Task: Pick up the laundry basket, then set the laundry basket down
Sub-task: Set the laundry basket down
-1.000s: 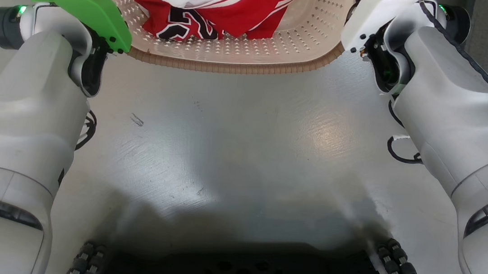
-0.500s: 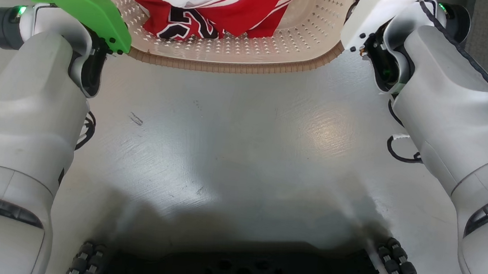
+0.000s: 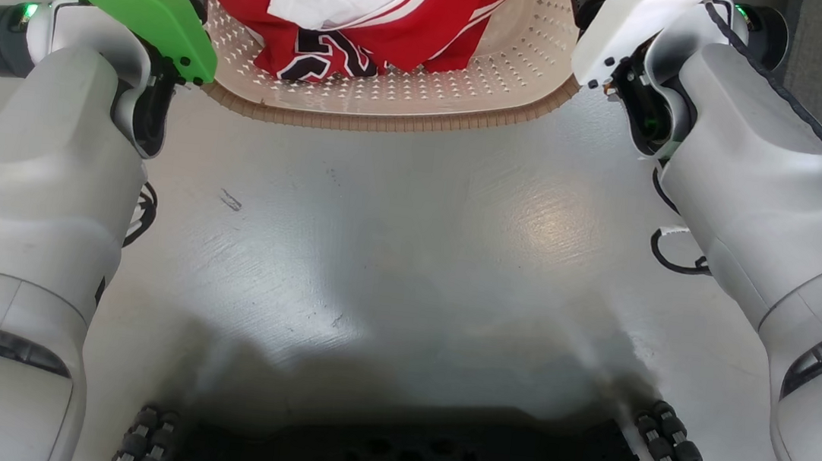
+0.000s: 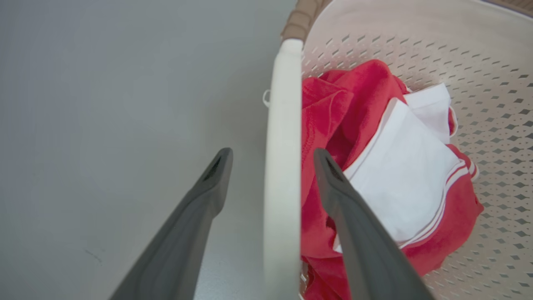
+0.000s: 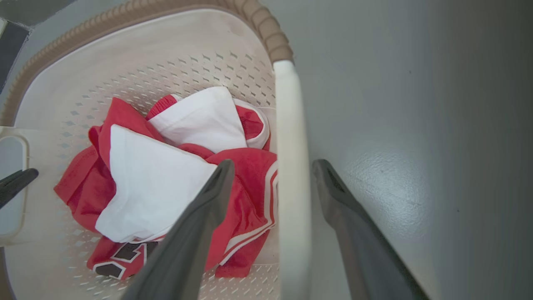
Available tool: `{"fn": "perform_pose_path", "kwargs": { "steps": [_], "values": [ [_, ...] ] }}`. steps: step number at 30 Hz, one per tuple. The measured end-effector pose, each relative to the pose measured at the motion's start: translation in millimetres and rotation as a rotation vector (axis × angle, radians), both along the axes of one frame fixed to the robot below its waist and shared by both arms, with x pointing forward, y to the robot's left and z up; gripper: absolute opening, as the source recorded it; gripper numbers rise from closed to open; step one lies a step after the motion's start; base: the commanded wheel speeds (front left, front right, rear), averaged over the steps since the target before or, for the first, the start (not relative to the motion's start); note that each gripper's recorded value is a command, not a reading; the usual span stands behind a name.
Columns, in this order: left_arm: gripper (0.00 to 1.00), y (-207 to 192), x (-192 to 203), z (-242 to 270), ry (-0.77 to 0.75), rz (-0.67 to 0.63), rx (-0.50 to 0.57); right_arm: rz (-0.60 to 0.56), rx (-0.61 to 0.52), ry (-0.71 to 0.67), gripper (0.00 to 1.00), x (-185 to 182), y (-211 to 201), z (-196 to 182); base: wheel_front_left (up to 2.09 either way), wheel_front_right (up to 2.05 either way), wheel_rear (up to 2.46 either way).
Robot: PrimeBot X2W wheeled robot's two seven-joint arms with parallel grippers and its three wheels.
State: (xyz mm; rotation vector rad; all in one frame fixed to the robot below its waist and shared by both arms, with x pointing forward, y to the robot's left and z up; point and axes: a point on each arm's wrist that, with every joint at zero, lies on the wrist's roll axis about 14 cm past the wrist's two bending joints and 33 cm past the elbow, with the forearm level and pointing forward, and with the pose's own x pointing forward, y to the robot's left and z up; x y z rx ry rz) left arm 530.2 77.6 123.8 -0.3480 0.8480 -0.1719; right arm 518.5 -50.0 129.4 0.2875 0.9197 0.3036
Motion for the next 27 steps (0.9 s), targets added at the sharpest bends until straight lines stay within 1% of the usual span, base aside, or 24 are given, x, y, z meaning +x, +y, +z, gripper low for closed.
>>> {"fn": "perform_pose_path", "kwargs": {
  "steps": [6,14,23,27],
  "values": [
    [1.0,1,0,3,0.0,-0.001,0.005,-0.002,-0.002,-0.007,1.0,2,-1,4,0.0,0.0,0.0],
    [1.0,3,2,17,-0.017,0.001,0.012,-0.034,0.001,-0.037,1.0,8,-6,21,0.0,0.0,0.0],
    [1.0,4,-15,34,-0.006,-0.009,0.019,-0.053,-0.005,-0.048,1.0,-1,-14,45,0.0,0.0,0.0],
    [1.0,4,-20,47,-0.014,-0.015,0.022,-0.058,-0.007,-0.04,1.0,-13,-17,54,0.0,0.0,0.0]
  ]
}}
